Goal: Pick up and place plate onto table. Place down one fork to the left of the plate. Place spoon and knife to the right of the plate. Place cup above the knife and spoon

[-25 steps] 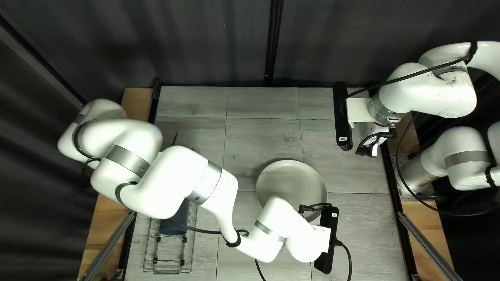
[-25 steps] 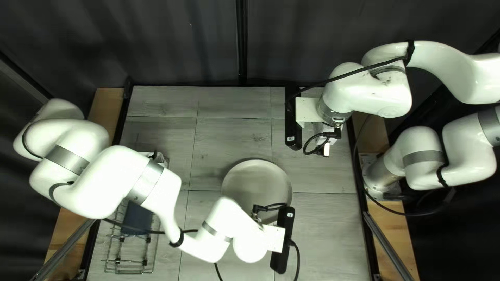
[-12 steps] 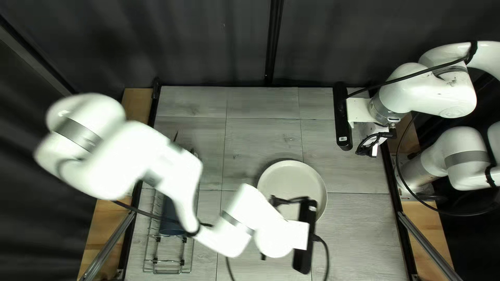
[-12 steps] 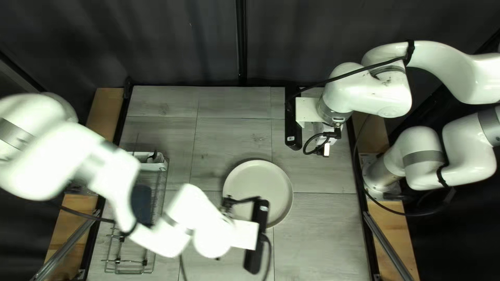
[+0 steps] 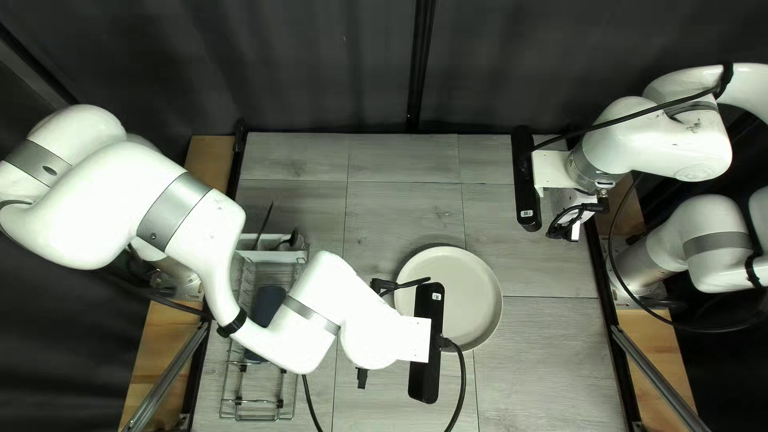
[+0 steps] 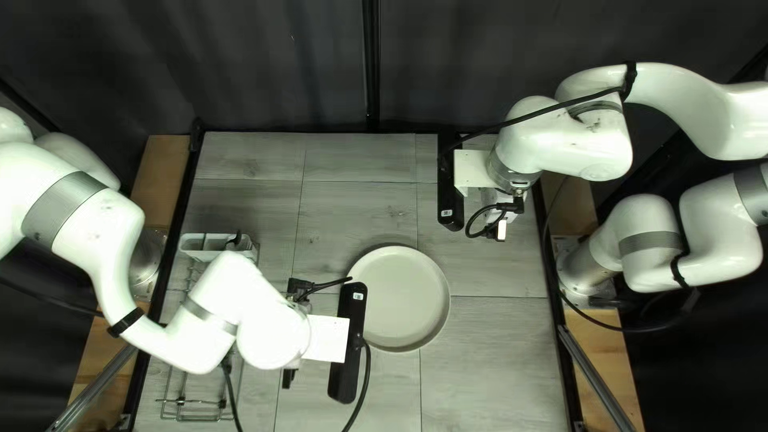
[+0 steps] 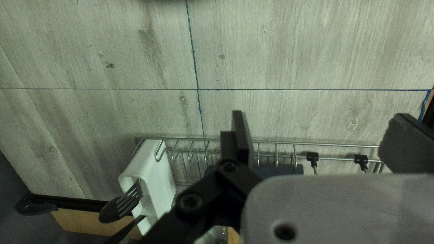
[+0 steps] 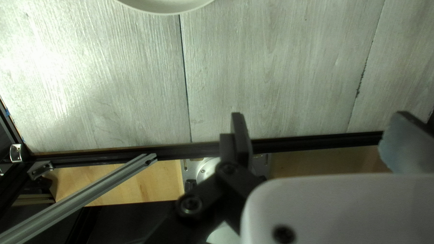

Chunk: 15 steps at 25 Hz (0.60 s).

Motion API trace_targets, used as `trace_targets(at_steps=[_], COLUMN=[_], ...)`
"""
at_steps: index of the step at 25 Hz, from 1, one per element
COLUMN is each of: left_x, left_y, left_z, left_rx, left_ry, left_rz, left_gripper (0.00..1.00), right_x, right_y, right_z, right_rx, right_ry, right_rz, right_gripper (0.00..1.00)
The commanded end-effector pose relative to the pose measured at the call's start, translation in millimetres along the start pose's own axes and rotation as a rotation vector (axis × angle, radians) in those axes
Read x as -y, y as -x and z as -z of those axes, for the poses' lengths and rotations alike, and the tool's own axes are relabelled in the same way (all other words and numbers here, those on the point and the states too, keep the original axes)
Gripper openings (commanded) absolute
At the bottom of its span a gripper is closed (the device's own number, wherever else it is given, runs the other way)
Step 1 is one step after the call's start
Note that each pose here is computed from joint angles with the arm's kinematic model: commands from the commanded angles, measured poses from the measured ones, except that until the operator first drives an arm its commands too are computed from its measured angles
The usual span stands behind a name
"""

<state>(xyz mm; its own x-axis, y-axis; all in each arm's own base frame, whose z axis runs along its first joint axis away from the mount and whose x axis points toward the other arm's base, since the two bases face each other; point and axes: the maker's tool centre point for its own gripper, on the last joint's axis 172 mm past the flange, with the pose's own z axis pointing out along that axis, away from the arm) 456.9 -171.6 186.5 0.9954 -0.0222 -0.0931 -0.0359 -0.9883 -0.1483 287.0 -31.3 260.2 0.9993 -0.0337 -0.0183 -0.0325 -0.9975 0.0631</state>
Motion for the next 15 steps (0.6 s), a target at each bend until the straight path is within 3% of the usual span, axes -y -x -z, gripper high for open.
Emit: trace_targets(at_steps=[1,7,15], left_x=[12,41,44], left_y=[31,91,100], left_z=[0,5,5], left_rx=[0.031,0.044,0.029], left_ry=[-0.029,-0.019,-0.012], left_rz=[0.013,0.090,0.098], left_gripper=[1.00,1.00,1.00], right_x=[0,0,0], right_y=[0,0,0], right_z=[0,0,0], right_rx=[0.000,0.000,0.000], right_ry=[0.000,0.000,0.000], right_rz=[0.000,0.000,0.000], right_gripper=[1.00,1.00,1.00])
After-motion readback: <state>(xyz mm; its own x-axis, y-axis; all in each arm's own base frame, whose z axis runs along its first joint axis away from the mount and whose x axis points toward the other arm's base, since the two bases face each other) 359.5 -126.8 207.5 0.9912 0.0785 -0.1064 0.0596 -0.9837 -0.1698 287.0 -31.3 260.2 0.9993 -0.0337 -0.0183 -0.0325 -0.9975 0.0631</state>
